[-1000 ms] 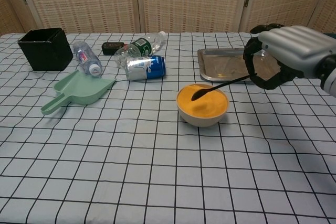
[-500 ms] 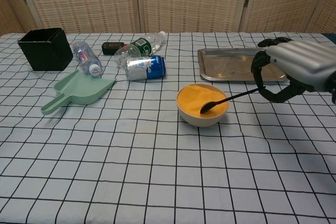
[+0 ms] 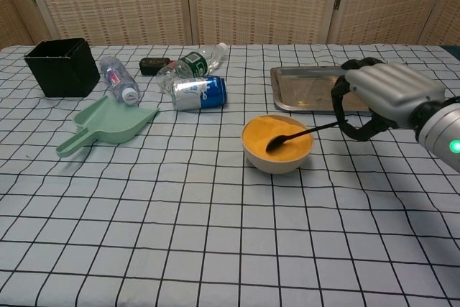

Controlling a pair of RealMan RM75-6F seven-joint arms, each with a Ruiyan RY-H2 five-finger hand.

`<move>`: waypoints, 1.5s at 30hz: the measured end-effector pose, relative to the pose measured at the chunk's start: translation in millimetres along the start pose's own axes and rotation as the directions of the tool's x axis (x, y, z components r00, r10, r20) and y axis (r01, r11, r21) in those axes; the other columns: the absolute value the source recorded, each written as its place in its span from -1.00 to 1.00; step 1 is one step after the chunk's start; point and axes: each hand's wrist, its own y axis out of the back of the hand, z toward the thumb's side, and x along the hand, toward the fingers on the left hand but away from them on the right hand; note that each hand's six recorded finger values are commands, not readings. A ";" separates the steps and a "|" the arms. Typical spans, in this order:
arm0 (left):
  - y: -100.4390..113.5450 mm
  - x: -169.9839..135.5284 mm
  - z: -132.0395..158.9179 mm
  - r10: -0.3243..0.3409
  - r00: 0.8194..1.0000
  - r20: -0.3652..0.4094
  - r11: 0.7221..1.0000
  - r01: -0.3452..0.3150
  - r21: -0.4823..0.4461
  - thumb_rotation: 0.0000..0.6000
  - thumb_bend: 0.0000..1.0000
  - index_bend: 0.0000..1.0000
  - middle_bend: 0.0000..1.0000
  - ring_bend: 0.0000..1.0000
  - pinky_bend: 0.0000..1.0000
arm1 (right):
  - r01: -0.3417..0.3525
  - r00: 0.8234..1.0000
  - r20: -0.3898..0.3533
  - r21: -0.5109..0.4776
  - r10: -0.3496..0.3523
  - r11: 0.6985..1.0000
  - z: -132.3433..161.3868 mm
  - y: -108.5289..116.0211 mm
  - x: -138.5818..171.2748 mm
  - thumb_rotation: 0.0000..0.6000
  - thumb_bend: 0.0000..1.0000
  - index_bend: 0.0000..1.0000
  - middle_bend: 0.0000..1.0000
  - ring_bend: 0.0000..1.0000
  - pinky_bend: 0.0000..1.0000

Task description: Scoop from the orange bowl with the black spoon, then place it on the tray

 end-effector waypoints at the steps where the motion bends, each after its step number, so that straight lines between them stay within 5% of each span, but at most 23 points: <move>1: 0.2 -0.1 -0.1 0.001 1.000 0.000 1.000 -0.001 -0.001 1.00 -0.11 -1.00 -0.97 -0.96 -0.37 | 0.003 1.000 0.005 0.000 -0.003 1.000 0.3 -0.6 -1.7 1.00 0.87 1.00 -0.37 -0.98 -1.00; 18: 0.5 -0.9 0.4 0.003 1.000 0.001 1.000 -0.003 0.004 1.00 -0.11 -1.00 -0.97 -0.96 -0.37 | 0.081 0.997 0.024 -0.079 -0.079 0.994 -1.2 10.9 -5.8 1.00 0.87 1.00 -0.37 -0.98 -1.00; 31: -2.3 -0.2 3.5 -0.002 1.000 0.006 1.000 0.002 0.009 1.00 -0.11 -1.00 -0.97 -0.96 -0.37 | -0.016 1.000 0.008 -0.106 0.017 0.994 -19.9 7.9 26.1 1.00 0.87 1.00 -0.37 -0.98 -1.00; 45: -5.6 1.7 2.9 -0.015 1.000 0.003 1.000 0.014 0.010 1.00 -0.11 -1.00 -0.97 -0.96 -0.37 | -0.056 0.998 0.001 -0.090 0.057 0.994 -22.2 -2.7 27.0 1.00 0.87 1.00 -0.37 -0.98 -1.00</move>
